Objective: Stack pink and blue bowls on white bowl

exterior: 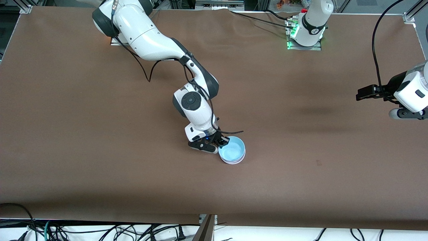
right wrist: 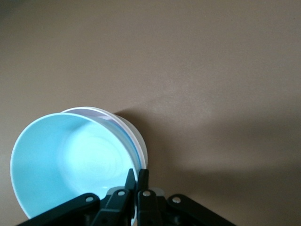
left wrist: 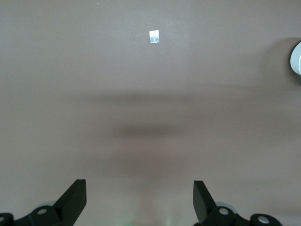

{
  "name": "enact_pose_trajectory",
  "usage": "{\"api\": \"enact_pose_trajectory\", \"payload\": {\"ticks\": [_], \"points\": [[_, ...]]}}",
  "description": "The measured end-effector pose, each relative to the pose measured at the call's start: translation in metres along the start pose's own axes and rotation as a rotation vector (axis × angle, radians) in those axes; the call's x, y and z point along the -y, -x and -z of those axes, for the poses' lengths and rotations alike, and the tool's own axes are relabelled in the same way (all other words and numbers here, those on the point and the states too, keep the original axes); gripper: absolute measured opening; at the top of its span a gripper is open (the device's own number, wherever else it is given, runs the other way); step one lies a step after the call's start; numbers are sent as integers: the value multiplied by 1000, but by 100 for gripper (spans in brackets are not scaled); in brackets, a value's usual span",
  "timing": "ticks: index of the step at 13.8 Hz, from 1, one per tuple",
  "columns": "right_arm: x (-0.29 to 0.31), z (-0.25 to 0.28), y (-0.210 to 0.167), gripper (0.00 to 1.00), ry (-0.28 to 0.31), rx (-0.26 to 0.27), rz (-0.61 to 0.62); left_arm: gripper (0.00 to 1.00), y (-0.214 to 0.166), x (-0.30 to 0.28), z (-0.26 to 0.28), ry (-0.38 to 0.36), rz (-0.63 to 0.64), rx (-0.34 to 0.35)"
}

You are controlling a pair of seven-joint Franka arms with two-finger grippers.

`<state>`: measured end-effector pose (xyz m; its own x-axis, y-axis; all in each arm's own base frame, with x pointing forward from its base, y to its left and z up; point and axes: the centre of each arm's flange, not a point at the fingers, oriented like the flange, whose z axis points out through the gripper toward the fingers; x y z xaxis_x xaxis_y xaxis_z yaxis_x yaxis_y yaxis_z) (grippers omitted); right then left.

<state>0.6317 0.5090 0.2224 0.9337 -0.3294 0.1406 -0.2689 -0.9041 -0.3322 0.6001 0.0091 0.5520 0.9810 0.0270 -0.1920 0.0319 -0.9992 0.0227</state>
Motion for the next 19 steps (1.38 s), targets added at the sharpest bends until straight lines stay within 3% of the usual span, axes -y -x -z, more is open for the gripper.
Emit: {"api": "enact_pose_trajectory", "payload": {"ticks": [6,7,11,12,15,19], "points": [[0,-1,2,2,15,12,30,100,0,0,0,0,0,0],[1,0,3,6,13,11,31,100,0,0,0,0,0,0],[9,10,-1,47,-8,-2,34,100,0,0,0,0,0,0],[10,12,-3,54,-12,-4,33,100,0,0,0,0,0,0],[12,18,-6,58,3,5,33,100,0,0,0,0,0,0],[-2,74,-54,93,73,30,114,100,0,-1,0,0,-1,0]]}}
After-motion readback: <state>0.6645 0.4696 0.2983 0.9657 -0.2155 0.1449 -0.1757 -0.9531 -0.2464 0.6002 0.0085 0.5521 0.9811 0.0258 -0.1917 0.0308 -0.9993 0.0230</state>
